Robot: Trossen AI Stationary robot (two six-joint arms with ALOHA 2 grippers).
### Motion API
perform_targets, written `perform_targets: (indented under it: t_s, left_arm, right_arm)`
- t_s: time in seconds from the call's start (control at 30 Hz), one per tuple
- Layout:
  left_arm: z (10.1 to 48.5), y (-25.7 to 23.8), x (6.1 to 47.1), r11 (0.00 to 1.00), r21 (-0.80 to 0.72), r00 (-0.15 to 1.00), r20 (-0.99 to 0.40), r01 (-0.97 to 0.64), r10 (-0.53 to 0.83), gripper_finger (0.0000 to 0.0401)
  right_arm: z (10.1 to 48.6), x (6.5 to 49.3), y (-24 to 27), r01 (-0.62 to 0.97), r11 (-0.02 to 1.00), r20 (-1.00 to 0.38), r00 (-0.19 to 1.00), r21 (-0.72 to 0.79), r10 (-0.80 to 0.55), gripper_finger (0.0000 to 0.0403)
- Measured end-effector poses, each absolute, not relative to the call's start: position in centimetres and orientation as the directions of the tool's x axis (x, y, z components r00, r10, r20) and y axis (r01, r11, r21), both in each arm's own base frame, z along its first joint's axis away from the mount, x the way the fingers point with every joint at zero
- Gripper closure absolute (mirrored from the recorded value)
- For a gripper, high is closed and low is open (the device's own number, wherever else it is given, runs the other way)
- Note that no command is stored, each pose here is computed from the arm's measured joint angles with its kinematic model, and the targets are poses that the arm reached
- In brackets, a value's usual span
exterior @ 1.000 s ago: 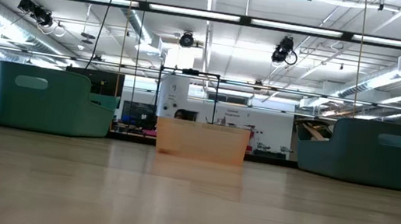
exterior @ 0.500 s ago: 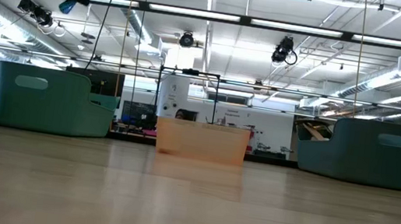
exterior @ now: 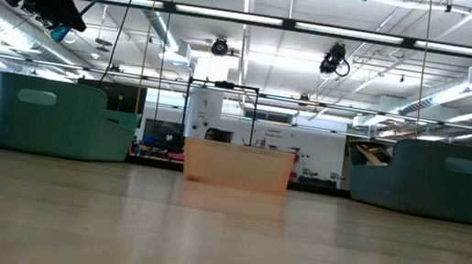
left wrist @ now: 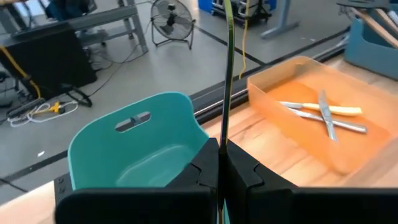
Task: Pick & Place Kitchen Items
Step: Put the blue spoon into the green bin
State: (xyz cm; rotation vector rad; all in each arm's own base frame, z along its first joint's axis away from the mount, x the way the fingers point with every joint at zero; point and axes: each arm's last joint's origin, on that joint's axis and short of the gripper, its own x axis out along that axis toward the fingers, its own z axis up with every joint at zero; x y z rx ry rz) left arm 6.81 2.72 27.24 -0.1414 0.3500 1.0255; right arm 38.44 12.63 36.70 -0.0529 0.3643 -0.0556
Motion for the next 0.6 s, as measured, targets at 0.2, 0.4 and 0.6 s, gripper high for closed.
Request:
perform_targets:
  t_s: [0.2,0.4,0.6]
  left_arm:
    - [26.3,3.1,6.9,0.464,0.024,0.425,-0.359,-0.885,0.831,0.0394]
    - [25.1,3.5,6.9,0.401,0.001,0.37,-0.388,-0.916,0.844,0.0394]
    - [23.6,3.9,6.9,0.339,-0.001,0.308,-0.418,-0.941,0.855,0.0394]
  right_arm:
    - [36.7,38.4,12.6,0.045,0.997,-0.357,0.932,-0.062,-0.064,0.0382]
    - [36.7,38.4,12.6,0.045,0.997,-0.357,0.932,-0.062,-0.064,0.0382]
    - [36.7,38.4,12.6,0.045,0.997,-0.358,0.931,-0.062,-0.064,0.0382]
